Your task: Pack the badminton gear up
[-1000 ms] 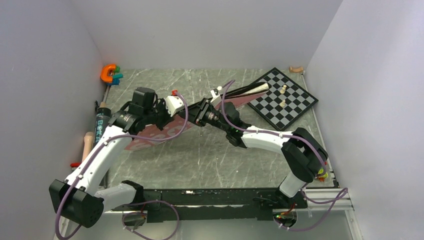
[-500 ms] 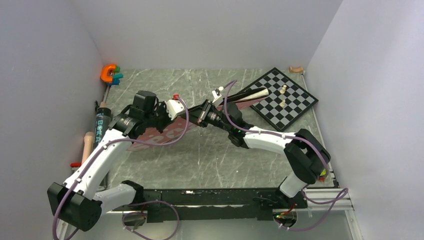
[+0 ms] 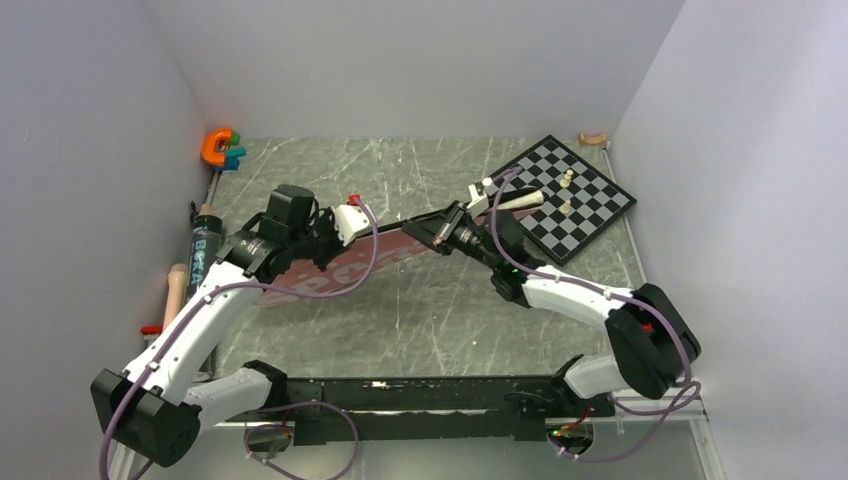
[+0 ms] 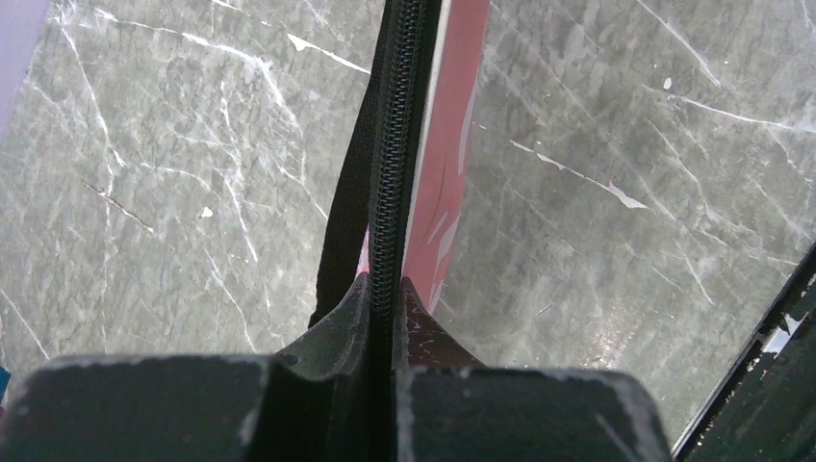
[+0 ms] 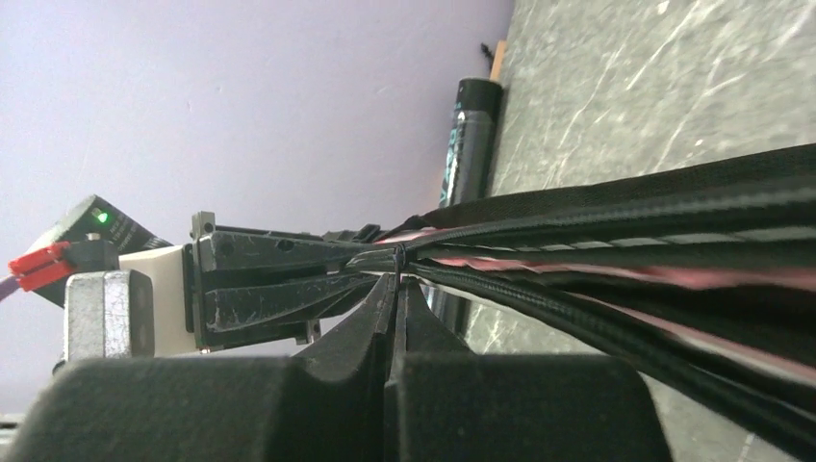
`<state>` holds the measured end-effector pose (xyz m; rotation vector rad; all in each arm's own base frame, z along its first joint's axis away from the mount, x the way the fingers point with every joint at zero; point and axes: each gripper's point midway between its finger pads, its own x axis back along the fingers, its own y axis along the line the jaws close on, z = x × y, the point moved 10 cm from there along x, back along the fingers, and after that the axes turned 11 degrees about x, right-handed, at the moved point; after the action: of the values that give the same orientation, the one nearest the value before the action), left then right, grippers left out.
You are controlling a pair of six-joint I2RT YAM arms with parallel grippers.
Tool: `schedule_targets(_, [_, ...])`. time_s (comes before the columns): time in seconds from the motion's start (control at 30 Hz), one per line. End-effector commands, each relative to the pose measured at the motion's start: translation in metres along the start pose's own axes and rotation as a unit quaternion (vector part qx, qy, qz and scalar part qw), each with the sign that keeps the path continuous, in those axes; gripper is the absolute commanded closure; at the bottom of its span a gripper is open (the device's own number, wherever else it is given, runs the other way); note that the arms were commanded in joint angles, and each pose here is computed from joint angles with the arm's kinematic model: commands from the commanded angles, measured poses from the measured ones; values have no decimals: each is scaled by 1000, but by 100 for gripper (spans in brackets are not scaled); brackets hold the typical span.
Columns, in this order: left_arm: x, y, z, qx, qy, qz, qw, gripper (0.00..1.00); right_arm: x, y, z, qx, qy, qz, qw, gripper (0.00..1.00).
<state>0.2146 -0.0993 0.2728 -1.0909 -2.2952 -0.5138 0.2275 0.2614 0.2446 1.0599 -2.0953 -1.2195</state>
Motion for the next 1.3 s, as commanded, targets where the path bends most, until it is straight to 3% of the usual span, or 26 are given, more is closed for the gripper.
schedule_targets(0.0, [20, -2, -25, -28, -72, -6, 997, 100, 23, -3, -22, 20, -52, 17, 998, 100])
schedule_targets(0.37, [27, 0, -30, -35, -75, -21, 996, 100, 68, -20, -40, 44, -69, 71, 994, 100])
schedule_targets(0.63, [28, 0, -30, -48, -70, -18, 996, 100, 71, -8, -44, 117, -19, 79, 990, 100])
schedule_targets(0.67, [29, 0, -30, -52, -69, -15, 996, 100, 72, -3, -46, 142, -3, 72, 987, 92])
schedule_targets(0.77, [30, -1, -30, -63, -68, -10, 996, 100, 81, 10, -53, 220, 26, 92, 971, 56])
schedule_targets(0.83, [30, 0, -30, -74, -67, -7, 995, 100, 93, 17, -59, 266, 30, 122, 956, 44])
schedule_targets(0.93, [31, -1, -31, -90, -65, 7, 994, 100, 109, 22, -68, 327, 26, 179, 927, 33])
schedule_targets(1.13, [36, -6, -34, -127, -63, 49, 989, 100, 123, 18, -72, 411, 44, 212, 886, 13])
schedule_targets(1.27, [43, -11, -37, -160, -62, 86, 981, 100, 136, 20, -68, 497, 37, 198, 844, 10])
